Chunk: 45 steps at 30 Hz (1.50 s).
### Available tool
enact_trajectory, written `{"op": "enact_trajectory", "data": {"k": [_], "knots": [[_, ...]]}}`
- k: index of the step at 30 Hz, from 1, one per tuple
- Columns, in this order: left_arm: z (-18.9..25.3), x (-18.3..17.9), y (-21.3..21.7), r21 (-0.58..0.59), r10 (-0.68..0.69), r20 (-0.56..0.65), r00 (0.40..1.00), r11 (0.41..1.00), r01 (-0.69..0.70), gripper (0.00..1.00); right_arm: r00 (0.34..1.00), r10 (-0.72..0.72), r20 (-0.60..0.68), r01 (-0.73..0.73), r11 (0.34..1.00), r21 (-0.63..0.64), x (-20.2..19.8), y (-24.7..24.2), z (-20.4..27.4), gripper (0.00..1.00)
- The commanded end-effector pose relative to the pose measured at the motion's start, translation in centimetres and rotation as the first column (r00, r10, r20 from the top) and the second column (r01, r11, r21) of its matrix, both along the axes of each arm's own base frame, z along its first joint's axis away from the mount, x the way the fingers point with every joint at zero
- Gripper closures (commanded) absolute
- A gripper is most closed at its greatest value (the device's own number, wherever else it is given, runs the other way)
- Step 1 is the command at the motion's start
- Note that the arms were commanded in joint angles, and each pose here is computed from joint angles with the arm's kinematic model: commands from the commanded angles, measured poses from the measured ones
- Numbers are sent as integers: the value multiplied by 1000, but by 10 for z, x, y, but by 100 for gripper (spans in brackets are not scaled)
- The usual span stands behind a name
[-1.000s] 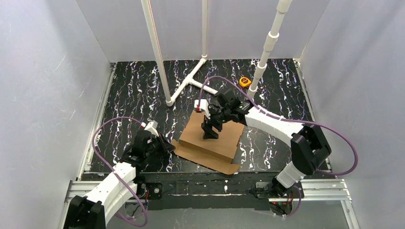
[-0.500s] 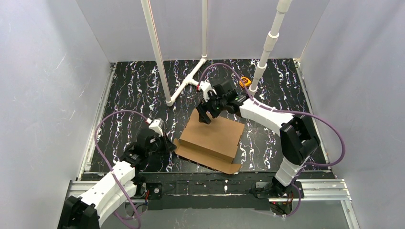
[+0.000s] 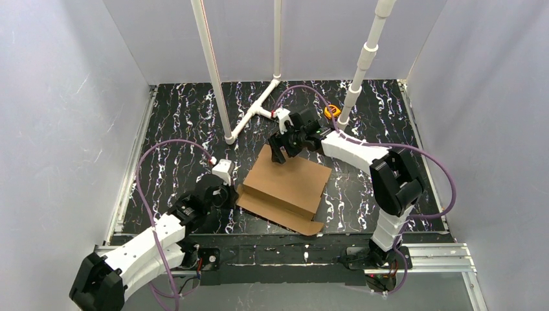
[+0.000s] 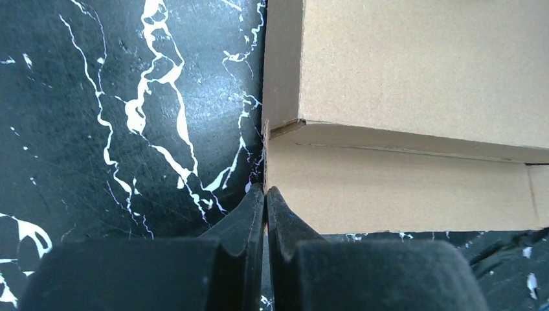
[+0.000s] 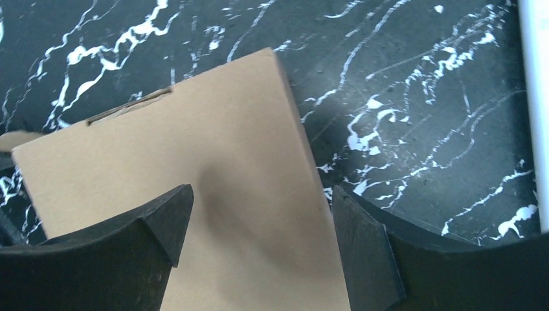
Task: Fold the paper box
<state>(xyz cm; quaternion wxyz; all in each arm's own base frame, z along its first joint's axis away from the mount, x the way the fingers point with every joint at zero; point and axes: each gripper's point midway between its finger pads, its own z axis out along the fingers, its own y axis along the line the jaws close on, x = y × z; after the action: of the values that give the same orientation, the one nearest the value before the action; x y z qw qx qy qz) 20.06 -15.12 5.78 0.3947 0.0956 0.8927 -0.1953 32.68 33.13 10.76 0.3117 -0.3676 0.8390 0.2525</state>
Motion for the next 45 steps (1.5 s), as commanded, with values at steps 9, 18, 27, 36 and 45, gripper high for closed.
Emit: {"op": "enact_trajectory", "data": {"k": [9, 18, 27, 36, 45], "knots": [[22, 24, -4, 78, -31, 170, 985, 997, 18, 100, 987, -157, -32, 159, 982, 106, 41, 2, 10, 17], [18, 24, -11, 98, -72, 159, 985, 994, 57, 100, 979, -183, -90, 192, 975, 108, 46, -4, -5, 18], [19, 24, -15, 120, -96, 164, 982, 990, 77, 100, 967, -183, -175, 212, 964, 160, 43, -6, -9, 21], [14, 24, -20, 150, -123, 140, 982, 983, 102, 100, 960, -196, -200, 226, 964, 139, 43, -9, -21, 22], [16, 24, -20, 157, -117, 148, 982, 983, 93, 100, 955, -211, -206, 237, 965, 112, 44, -12, -30, 24]]}}
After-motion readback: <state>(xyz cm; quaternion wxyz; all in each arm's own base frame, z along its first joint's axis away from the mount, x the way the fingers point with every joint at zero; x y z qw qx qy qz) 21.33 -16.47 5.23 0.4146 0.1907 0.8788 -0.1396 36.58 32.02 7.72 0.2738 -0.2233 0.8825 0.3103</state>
